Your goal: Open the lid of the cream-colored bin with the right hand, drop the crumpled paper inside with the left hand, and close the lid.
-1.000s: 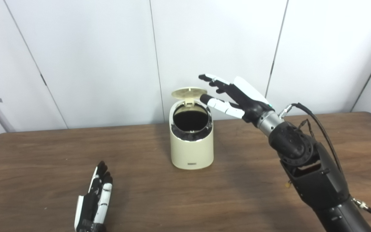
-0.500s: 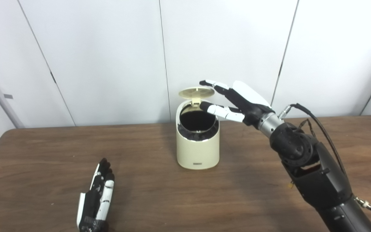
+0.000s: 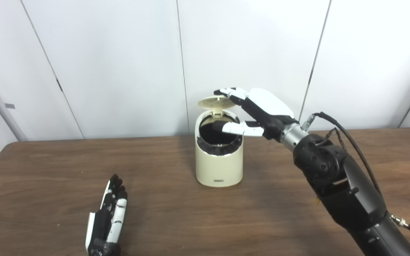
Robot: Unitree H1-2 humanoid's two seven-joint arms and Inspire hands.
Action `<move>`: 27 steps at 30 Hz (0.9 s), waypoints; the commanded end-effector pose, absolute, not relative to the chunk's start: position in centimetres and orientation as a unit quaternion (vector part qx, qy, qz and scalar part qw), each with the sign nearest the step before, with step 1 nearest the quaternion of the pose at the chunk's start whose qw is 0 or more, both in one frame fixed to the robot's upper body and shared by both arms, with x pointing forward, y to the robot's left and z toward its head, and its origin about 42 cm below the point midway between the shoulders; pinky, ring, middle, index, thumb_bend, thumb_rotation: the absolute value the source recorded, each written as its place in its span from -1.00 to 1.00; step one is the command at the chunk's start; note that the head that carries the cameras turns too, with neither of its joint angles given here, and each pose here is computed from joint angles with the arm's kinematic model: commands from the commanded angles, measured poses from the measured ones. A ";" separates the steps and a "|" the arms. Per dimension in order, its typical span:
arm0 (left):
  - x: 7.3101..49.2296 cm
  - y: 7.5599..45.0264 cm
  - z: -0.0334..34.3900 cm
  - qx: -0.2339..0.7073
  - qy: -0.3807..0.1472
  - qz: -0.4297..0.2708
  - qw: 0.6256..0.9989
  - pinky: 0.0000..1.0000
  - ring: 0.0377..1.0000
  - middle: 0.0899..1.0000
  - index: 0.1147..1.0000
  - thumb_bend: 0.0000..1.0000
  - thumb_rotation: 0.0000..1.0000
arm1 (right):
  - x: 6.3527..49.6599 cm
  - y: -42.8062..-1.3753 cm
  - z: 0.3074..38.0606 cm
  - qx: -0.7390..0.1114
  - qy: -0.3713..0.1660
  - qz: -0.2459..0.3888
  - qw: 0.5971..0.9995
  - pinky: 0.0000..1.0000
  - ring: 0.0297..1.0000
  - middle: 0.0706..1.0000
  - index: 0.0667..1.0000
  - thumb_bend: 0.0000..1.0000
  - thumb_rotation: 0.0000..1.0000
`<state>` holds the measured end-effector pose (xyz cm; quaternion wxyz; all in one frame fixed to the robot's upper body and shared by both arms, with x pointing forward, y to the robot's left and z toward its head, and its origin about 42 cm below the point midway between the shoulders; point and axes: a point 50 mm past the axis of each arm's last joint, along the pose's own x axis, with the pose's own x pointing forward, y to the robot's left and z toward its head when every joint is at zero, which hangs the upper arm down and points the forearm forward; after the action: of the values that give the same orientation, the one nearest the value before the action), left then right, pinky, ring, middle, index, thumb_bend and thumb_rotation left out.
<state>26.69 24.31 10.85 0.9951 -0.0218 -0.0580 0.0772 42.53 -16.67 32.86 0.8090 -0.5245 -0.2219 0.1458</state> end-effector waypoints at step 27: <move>26.4 24.2 8.8 -0.016 -0.036 0.083 0.996 1.00 1.00 0.97 1.00 -0.05 0.47 | 40.7 -17.5 33.0 -0.605 -0.252 0.143 0.742 0.85 1.00 0.87 0.81 0.16 0.91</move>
<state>27.69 24.28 11.00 0.9945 -0.0137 -0.0720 0.0741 41.12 -17.52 31.25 0.7595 -0.5932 -0.2179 0.1545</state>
